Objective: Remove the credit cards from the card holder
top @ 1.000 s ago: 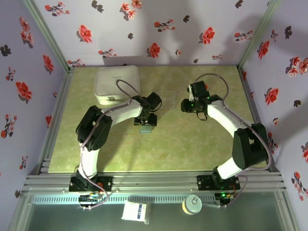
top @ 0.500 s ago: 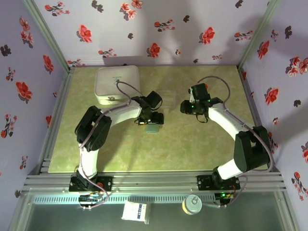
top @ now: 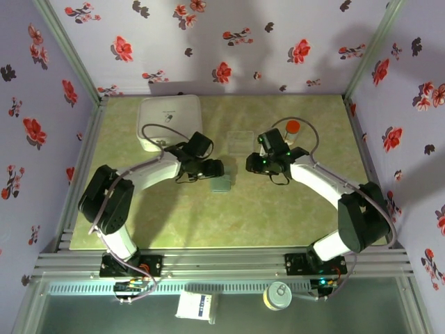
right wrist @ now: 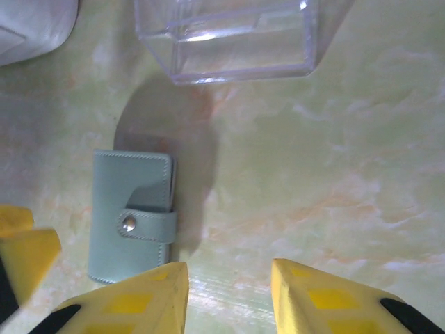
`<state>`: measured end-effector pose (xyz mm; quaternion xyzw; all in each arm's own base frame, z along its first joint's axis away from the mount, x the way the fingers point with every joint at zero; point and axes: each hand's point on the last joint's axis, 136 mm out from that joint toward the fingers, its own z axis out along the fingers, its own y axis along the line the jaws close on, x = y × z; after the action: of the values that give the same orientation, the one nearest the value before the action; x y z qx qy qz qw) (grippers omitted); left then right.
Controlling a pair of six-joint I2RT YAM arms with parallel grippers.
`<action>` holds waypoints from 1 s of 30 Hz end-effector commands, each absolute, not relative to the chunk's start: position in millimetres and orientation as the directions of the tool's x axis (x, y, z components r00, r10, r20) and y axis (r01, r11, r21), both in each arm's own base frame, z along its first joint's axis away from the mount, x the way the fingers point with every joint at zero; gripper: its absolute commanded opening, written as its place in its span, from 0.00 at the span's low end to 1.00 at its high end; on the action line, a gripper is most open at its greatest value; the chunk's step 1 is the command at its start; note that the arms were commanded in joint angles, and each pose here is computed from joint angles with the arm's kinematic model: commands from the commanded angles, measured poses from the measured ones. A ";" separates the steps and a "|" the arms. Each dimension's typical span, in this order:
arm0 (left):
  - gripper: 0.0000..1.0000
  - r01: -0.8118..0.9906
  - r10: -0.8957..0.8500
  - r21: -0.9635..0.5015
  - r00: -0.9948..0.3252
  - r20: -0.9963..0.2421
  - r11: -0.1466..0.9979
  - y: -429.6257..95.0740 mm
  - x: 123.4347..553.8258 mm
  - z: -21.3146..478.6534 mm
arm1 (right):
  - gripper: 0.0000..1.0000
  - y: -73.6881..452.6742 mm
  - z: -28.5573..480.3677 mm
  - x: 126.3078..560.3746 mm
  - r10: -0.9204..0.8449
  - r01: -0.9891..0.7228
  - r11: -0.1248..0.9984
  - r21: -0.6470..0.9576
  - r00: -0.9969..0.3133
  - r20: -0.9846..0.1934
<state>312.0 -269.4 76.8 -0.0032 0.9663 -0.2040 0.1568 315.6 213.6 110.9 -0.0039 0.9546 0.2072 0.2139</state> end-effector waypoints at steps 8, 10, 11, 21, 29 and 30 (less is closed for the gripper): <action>0.69 0.045 -0.156 -0.514 -0.927 -0.341 0.857 -246.5 345.7 85.1 | 0.33 273.2 89.0 310.1 0.078 -0.036 0.942 0.333 -0.943 -0.322; 0.69 0.039 -0.177 -0.523 -0.918 -0.356 0.852 -238.0 350.2 87.6 | 0.31 285.6 83.5 308.8 0.055 -0.042 0.953 0.300 -0.950 -0.308; 0.68 0.035 -0.187 -0.526 -0.913 -0.363 0.850 -232.9 351.5 88.5 | 0.30 291.5 80.1 308.2 0.048 -0.042 0.957 0.288 -0.953 -0.300; 0.69 0.021 -0.218 -0.570 -0.912 -0.348 0.822 -218.3 346.7 71.8 | 0.29 313.3 58.2 302.5 0.035 -0.011 0.980 0.198 -0.973 -0.228; 0.70 0.018 -0.215 -0.593 -0.923 -0.319 0.805 -223.6 344.7 58.8 | 0.31 309.4 51.1 306.2 0.003 -0.021 0.993 0.118 -0.979 -0.205; 0.70 0.019 -0.214 -0.591 -0.923 -0.321 0.806 -222.4 345.2 58.4 | 0.31 309.3 49.5 306.3 -0.005 -0.027 0.994 0.108 -0.980 -0.200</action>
<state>345.7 -220.7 62.9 -0.0604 0.9334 -0.2972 0.1918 309.8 319.6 54.3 -0.0045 0.9894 0.0950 0.1100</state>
